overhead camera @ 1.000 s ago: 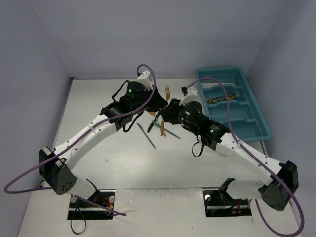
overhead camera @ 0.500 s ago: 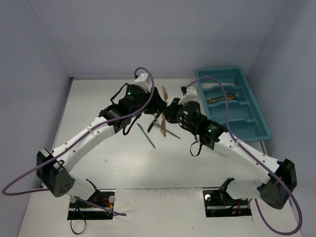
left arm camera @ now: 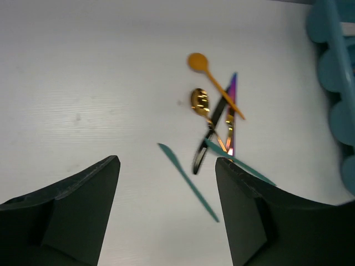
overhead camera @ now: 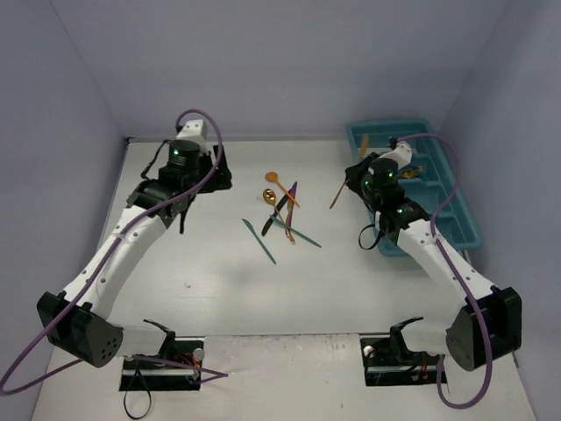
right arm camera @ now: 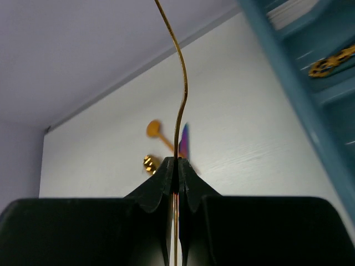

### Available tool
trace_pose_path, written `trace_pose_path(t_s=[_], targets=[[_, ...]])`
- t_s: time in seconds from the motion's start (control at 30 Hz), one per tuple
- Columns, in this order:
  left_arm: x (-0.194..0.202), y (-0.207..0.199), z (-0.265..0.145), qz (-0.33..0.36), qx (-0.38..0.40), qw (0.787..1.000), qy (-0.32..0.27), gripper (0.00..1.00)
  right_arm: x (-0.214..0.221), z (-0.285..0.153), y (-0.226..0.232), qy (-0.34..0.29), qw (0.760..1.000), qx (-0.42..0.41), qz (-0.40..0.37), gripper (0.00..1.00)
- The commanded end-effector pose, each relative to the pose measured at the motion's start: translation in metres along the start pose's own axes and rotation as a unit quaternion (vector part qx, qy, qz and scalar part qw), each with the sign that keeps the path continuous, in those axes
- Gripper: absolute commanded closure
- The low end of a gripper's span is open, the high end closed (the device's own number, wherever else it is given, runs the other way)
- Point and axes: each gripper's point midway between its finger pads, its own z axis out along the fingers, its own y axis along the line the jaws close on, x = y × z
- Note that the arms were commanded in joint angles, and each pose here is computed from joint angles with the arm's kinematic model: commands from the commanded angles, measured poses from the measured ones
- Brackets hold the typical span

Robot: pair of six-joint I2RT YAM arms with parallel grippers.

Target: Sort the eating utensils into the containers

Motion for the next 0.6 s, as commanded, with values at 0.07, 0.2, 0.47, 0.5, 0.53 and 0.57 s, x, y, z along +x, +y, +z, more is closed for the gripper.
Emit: trace_pose_path(t_s=[0.07,0.2,0.47,0.5,0.53,0.57], targets=[[0.001,0.075,-0.026,0.069,-0.103,0.992,0.002,0.32,-0.082,0.050,-0.065,-0.096,0.987,0.073,0.108,1.00],[0.018,0.093,-0.024,0.071,-0.132,0.989,0.006,0.32,-0.104,0.082,-0.109,-0.124,0.972,0.118,0.159,1.00],[0.039,0.100,-0.014,0.071,-0.132,0.988,0.021,0.32,-0.140,0.123,-0.177,-0.207,0.932,0.201,0.221,1.00],[0.039,0.099,-0.014,0.071,-0.130,0.989,0.022,0.32,-0.143,0.128,-0.182,-0.214,0.927,0.207,0.226,1.00],[0.040,0.098,-0.013,0.070,-0.127,0.989,0.023,0.32,-0.145,0.134,-0.187,-0.220,0.924,0.214,0.227,1.00],[0.040,0.097,-0.014,0.070,-0.124,0.990,0.023,0.32,-0.146,0.138,-0.189,-0.223,0.923,0.217,0.228,0.99]])
